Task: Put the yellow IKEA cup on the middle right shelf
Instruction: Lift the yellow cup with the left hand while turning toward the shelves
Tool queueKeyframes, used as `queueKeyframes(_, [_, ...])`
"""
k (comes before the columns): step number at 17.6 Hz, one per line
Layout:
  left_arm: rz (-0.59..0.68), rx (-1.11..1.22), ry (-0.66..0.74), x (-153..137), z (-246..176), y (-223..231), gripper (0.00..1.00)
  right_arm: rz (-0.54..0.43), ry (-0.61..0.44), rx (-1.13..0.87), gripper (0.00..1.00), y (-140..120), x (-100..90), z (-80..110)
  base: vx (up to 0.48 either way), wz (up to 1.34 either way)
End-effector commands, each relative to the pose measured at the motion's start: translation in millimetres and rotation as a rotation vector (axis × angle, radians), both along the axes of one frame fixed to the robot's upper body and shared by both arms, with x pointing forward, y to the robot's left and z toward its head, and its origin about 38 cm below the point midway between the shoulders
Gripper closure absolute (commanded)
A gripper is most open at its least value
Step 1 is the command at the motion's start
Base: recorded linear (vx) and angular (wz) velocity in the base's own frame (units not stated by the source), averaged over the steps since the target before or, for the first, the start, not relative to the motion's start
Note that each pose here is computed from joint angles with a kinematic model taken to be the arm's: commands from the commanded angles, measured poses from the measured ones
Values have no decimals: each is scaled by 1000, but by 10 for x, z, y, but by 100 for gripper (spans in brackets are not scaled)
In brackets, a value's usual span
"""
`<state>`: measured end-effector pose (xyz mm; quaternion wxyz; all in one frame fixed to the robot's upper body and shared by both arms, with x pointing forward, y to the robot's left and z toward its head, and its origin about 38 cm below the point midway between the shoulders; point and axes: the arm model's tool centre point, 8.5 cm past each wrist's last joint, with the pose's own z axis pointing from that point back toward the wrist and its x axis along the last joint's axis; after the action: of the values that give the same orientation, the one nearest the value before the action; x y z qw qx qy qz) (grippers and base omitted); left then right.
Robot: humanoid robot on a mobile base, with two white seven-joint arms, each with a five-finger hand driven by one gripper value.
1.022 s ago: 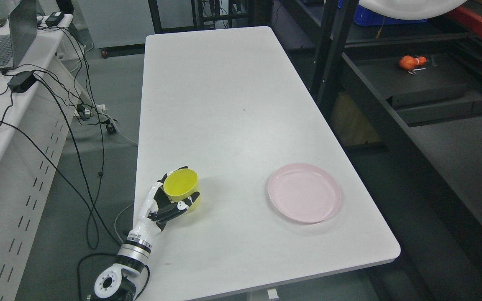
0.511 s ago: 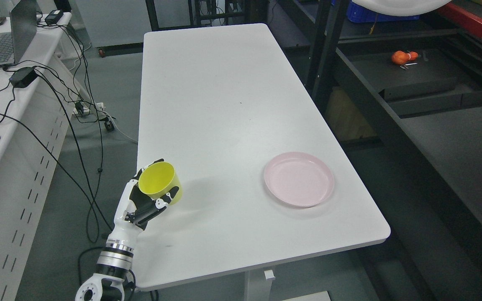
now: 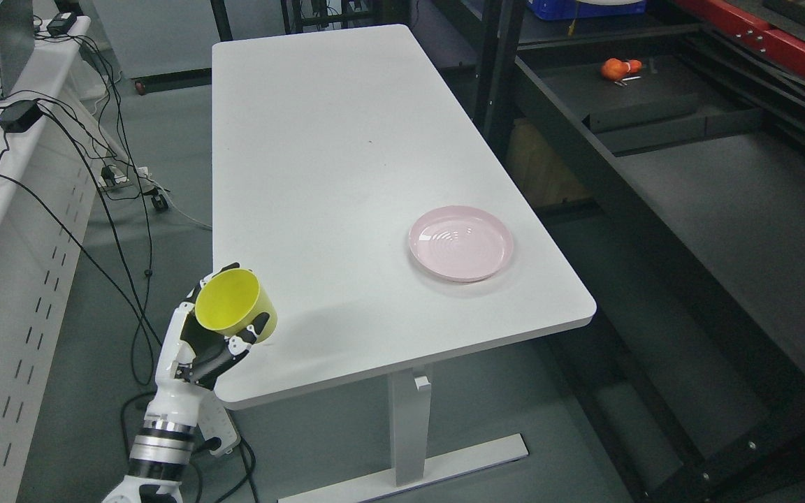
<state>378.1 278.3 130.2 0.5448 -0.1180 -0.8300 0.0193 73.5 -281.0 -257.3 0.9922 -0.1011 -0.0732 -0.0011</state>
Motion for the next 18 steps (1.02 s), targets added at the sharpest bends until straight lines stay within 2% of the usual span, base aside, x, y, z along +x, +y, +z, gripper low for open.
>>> queueKeyframes(1, [51,29,-69,-137,232,210,100,-8,14,-12,1,-99,-91,1,-300,-161])
queueKeyframes(18, [39,30,-68,-151,221,163,100,-8,14,-12,1,-99,-91,1,-292,-251])
